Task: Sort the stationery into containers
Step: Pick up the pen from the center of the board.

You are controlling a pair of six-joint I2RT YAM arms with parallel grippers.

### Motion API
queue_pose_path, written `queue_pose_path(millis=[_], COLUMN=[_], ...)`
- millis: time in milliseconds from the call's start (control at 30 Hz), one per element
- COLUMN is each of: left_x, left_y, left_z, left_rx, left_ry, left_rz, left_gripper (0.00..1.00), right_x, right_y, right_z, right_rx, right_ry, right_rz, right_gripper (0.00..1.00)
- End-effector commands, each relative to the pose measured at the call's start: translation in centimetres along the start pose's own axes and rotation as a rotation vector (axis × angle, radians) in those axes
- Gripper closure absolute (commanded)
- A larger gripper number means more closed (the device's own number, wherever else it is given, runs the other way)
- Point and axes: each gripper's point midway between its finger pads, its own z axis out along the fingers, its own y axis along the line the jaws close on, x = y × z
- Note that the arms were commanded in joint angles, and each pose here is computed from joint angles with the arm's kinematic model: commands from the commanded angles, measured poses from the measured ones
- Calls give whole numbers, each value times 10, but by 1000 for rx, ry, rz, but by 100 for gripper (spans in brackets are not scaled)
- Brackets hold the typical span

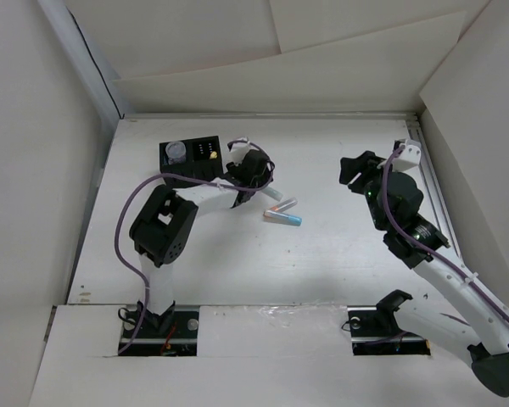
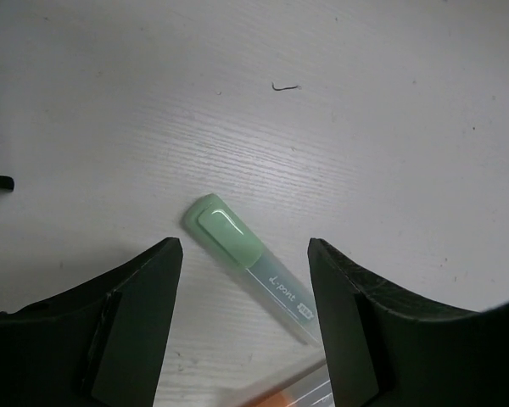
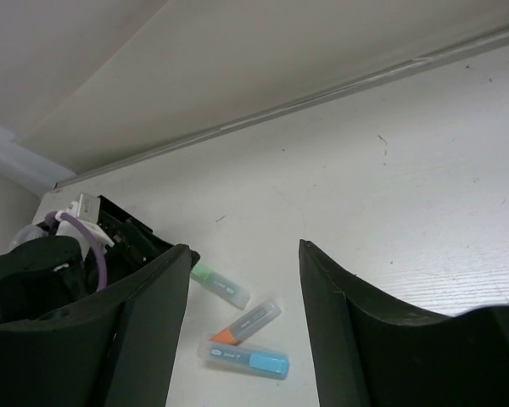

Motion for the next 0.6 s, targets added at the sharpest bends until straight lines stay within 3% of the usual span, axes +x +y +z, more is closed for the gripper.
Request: queue_pose_path(millis=[0,367,567], left_x=[-7,14,12], left_y=[-13,-7,-13], left_z=[9,30,38], left_rx=[4,-35,-32], left_ry=[-16,21,18], left_rz=[-26,-9,-2], left_gripper=[42,42,48], right_x=[-15,-7,-6], right_y=[8,11,12], right_z=[0,3,3], right_rx=[-32,-45,-54], right_ry=[-40,-16,-12], right_rz=[27,8,8], right_gripper=[40,40,40])
